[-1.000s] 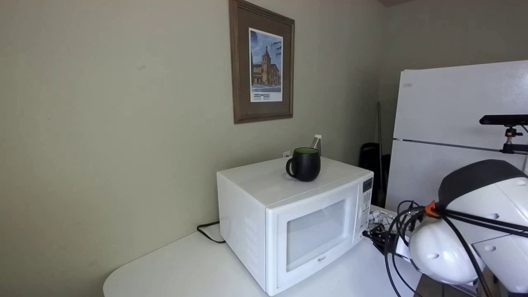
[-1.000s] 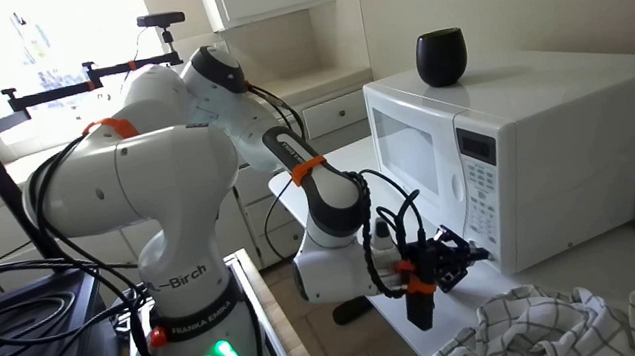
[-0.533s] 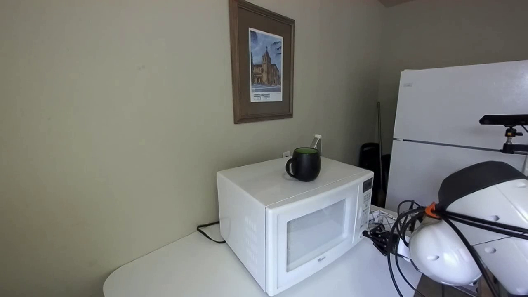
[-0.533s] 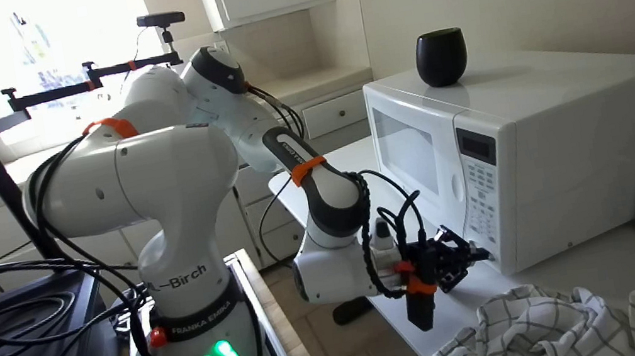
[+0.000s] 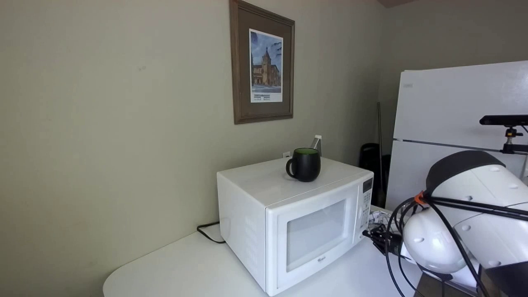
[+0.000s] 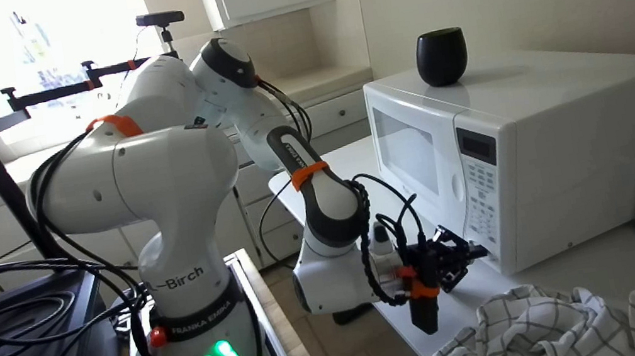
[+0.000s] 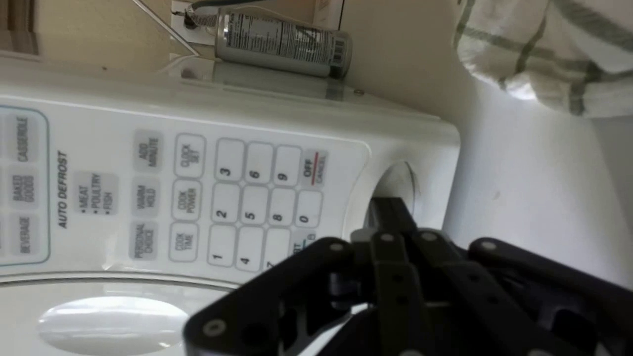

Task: Open the microwave door by pressing the bottom right button

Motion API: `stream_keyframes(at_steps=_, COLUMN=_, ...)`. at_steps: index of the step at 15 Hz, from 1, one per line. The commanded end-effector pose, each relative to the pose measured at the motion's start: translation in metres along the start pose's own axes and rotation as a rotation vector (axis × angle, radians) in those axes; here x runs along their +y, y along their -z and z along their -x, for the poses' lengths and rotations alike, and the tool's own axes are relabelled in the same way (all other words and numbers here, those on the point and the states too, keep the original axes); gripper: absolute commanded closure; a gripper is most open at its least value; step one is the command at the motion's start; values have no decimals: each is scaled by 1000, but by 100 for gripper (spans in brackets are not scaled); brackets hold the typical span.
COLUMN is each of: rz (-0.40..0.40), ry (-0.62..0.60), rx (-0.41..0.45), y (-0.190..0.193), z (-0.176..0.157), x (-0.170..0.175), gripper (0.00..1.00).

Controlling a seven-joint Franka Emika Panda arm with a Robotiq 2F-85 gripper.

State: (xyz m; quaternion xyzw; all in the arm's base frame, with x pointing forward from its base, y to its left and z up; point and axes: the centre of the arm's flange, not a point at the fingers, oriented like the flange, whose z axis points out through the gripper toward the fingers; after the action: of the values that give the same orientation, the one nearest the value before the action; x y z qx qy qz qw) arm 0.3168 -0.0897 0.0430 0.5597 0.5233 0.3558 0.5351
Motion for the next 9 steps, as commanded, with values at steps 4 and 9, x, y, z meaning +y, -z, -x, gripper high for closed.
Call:
stream_keyframes(at_steps=4, rz=32, ry=-56, rx=45, y=-29, z=9, x=5, gripper=100)
stream_keyframes(at_steps=9, rz=26, ry=-72, rx=58, y=-44, z=15, x=17, gripper=100)
